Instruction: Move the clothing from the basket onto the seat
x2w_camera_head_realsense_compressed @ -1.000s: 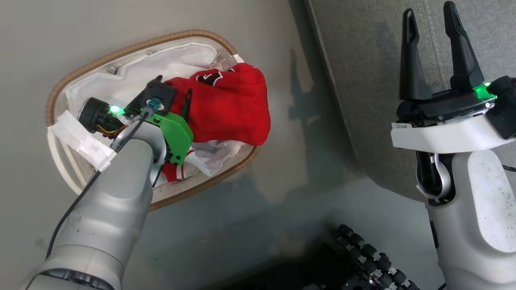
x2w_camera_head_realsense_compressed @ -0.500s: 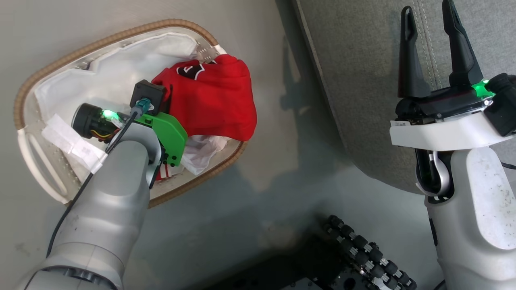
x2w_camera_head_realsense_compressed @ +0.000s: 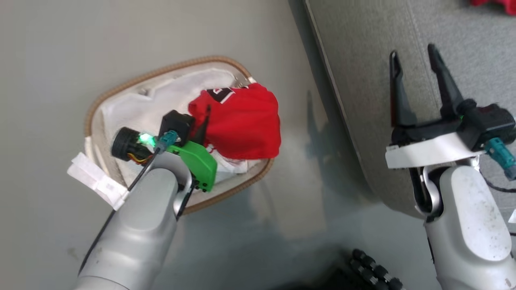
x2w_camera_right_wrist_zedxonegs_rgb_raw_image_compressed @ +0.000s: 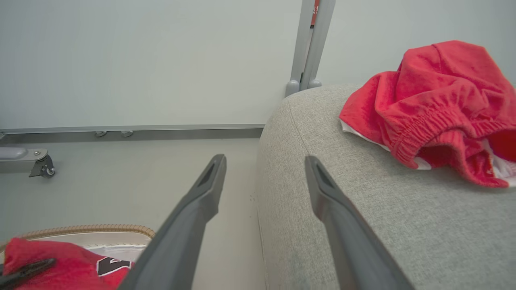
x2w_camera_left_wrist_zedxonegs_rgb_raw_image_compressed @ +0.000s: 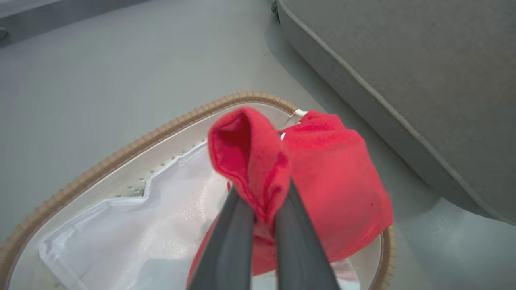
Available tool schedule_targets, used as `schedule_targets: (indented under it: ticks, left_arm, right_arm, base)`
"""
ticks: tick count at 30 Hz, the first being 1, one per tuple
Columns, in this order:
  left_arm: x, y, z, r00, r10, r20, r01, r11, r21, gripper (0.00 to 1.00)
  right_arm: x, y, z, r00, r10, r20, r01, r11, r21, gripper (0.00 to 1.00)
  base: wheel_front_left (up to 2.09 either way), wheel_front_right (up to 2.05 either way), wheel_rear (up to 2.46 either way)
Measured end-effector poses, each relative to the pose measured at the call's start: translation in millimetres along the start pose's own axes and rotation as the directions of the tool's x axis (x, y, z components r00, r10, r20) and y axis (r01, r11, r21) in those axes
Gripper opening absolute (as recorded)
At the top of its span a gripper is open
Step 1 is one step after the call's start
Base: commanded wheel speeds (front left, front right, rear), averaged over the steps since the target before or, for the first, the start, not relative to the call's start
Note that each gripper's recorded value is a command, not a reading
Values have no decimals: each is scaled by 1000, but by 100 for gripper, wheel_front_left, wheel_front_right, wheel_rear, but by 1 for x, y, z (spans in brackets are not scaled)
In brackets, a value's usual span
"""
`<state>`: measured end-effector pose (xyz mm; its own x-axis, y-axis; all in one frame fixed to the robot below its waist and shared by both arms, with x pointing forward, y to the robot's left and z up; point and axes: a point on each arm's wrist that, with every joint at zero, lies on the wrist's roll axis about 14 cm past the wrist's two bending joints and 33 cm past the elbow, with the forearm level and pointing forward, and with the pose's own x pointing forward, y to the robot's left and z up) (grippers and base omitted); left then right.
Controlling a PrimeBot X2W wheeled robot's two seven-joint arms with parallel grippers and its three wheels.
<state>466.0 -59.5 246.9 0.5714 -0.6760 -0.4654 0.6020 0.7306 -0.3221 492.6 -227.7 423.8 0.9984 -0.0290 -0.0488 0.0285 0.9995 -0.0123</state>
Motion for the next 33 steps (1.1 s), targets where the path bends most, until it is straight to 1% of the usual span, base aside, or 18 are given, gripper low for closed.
schedule_targets:
  ticks: [2, 7, 11, 15, 17, 21, 23, 28, 30, 33]
  left_arm:
    - [-8, -6, 22, 999, -10, 53, 9, 1000, 17, 0]
    - [-36, -11, 72, 987, -21, 159, 4, 995, 104, 0]
    - [-64, -16, 115, 970, -40, 241, -10, 979, 203, 0]
    - [-95, -15, 156, 949, -44, 311, -52, 954, 294, 0]
    - [-110, -22, 181, 933, -59, 356, -67, 941, 331, 0]
    - [-142, -41, 238, 888, -106, 448, -107, 899, 426, 0]
    - [-161, -47, 263, 863, -117, 491, -140, 879, 456, 0]
    - [-199, -71, 310, 801, -153, 579, -200, 843, 500, 0]
    - [-212, -80, 323, 780, -162, 605, -219, 834, 506, 0]
    - [-224, -89, 333, 763, -167, 625, -236, 827, 510, 0]
  right_arm:
    - [-6, 2, 3, 1000, 3, -3, -3, 1000, 2, 100]
    - [-27, 5, 14, 1000, 2, -5, -2, 1000, 11, 100]
    - [-43, 10, 25, 1000, 8, 5, -8, 1000, 24, 100]
    - [-58, 19, 41, 999, 30, 35, -32, 999, 38, 100]
    - [-65, 23, 49, 998, 40, 51, -42, 998, 43, 100]
    - [-78, 34, 68, 992, 72, 99, -78, 996, 50, 100]
    - [-83, 43, 79, 987, 96, 126, -102, 994, 48, 100]
    - [-92, 65, 102, 969, 163, 184, -172, 985, 33, 100]
    - [-93, 78, 114, 956, 201, 214, -209, 978, 16, 100]
    - [-92, 94, 133, 933, 249, 260, -257, 966, 0, 100]
  base:
    - [0, 0, 0]
    - [0, 0, 0]
    - [0, 0, 0]
    - [0, 0, 0]
    - [0, 0, 0]
    - [0, 0, 0]
    - [0, 0, 0]
    - [0, 0, 0]
    - [0, 0, 0]
    - [0, 0, 0]
